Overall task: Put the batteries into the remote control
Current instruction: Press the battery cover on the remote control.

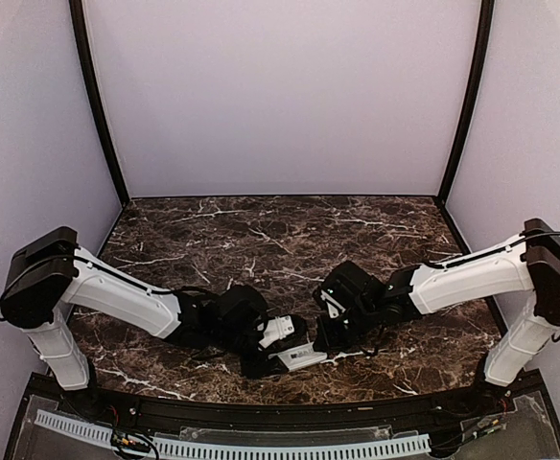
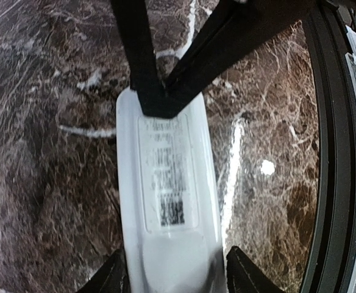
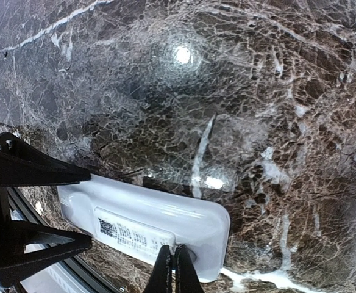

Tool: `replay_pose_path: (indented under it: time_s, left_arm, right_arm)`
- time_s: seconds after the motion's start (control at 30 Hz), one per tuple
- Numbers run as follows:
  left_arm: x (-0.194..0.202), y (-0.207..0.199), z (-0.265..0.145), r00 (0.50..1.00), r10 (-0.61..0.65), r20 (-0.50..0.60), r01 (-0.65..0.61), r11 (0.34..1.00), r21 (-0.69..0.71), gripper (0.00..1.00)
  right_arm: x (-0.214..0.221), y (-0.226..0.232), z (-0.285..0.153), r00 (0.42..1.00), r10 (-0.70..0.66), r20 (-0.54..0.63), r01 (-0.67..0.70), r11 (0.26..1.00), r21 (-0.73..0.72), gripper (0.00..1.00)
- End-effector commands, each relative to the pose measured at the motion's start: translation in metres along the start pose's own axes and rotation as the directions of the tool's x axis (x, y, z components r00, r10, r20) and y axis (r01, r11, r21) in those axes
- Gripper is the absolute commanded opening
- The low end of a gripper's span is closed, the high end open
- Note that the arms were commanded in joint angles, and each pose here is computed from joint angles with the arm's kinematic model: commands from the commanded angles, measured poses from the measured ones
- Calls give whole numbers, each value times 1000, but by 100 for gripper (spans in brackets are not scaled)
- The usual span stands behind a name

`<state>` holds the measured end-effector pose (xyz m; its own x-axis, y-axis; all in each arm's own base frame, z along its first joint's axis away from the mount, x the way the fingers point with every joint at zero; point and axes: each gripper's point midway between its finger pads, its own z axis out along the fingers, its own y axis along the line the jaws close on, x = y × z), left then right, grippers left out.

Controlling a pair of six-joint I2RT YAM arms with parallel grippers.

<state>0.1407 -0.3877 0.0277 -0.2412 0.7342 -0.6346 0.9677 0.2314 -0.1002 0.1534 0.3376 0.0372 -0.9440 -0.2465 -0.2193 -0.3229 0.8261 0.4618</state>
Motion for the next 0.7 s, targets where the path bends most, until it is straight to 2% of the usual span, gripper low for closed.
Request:
replay_pose_path:
  time_s: [0.0,0.17,0.43,0.67]
  left_arm:
    - [-30,-1,9,996,62,59,-63,998,13,55]
    - [-44,-1,18,993,79,91,-81,996,23,56]
    - [-37,-3,32,996,55,69,-59,997,57,39]
    - [-17,-7,39,999,31,36,-34,996,80,35]
  right_arm:
    - [39,-8,24,992,2,-129,-2,1000,-6,0]
    - [38,-12,25,991,5,-130,-5,1000,0,0]
    - [39,-12,27,991,13,-130,-14,1000,-5,0]
    - [48,-12,40,987,42,-158,-49,998,-38,0]
